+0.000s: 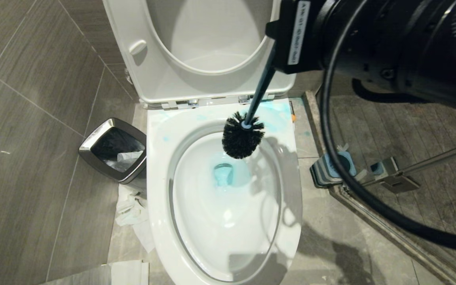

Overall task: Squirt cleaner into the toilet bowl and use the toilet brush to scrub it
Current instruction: Scrub the toilet bowl

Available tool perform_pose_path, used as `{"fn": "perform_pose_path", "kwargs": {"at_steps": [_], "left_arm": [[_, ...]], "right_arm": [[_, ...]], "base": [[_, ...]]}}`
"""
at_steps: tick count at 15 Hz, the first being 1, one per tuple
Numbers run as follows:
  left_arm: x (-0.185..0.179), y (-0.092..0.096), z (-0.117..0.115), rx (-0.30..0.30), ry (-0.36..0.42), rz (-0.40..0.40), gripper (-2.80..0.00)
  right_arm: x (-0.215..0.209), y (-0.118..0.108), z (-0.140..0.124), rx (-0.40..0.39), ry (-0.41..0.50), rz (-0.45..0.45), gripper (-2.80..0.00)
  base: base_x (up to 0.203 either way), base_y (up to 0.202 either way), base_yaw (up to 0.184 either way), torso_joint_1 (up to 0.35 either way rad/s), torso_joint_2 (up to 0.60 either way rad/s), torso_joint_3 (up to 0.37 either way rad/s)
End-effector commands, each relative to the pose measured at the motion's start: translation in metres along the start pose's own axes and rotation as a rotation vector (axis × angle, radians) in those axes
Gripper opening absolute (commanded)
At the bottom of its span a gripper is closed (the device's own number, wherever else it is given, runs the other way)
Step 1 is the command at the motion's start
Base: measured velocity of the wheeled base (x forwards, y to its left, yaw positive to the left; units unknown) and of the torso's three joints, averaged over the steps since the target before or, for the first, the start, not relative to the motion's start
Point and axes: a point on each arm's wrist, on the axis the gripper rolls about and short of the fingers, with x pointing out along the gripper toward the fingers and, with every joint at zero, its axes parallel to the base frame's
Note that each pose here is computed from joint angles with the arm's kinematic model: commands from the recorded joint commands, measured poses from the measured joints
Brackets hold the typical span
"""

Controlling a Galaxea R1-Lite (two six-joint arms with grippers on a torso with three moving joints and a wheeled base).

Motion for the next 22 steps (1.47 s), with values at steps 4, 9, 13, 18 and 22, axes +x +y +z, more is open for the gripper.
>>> {"fn": "perform_pose_path", "kwargs": {"at_steps": [4,9,13,18,22], "left_arm": [[0.000,0.000,0.000,0.000,0.000,0.000,-2.80],[0.000,0.000,0.000,0.000,0.000,0.001,-2.80],[0.000,0.000,0.000,0.000,0.000,0.001,-2.80],[0.000,0.000,0.000,0.000,0.000,0.001,-2.80],[0.000,0.000,0.000,0.001,0.000,0.001,-2.80]], "right_arm": [[0.055,0.036,-0.065,-0.025,0.131,-0.006,-2.80],[0.106,0.019,-0.114,-0.043,0.183,-0.095,-2.80],[0.141,0.017,-0.147,-0.046,0.181,-0.110,-2.80],[0.176,0.025,-0.188,-0.060,0.209,-0.123,-2.80],[0.191,0.022,-0.204,-0.075,0.217,-0.145,-2.80]], "base": [[0.000,0.000,0.000,0.000,0.00,0.000],[0.000,0.000,0.000,0.000,0.00,0.000],[0.000,0.000,0.000,0.000,0.00,0.000],[0.000,0.000,0.000,0.000,0.00,0.000],[0.000,0.000,0.000,0.000,0.00,0.000]]}}
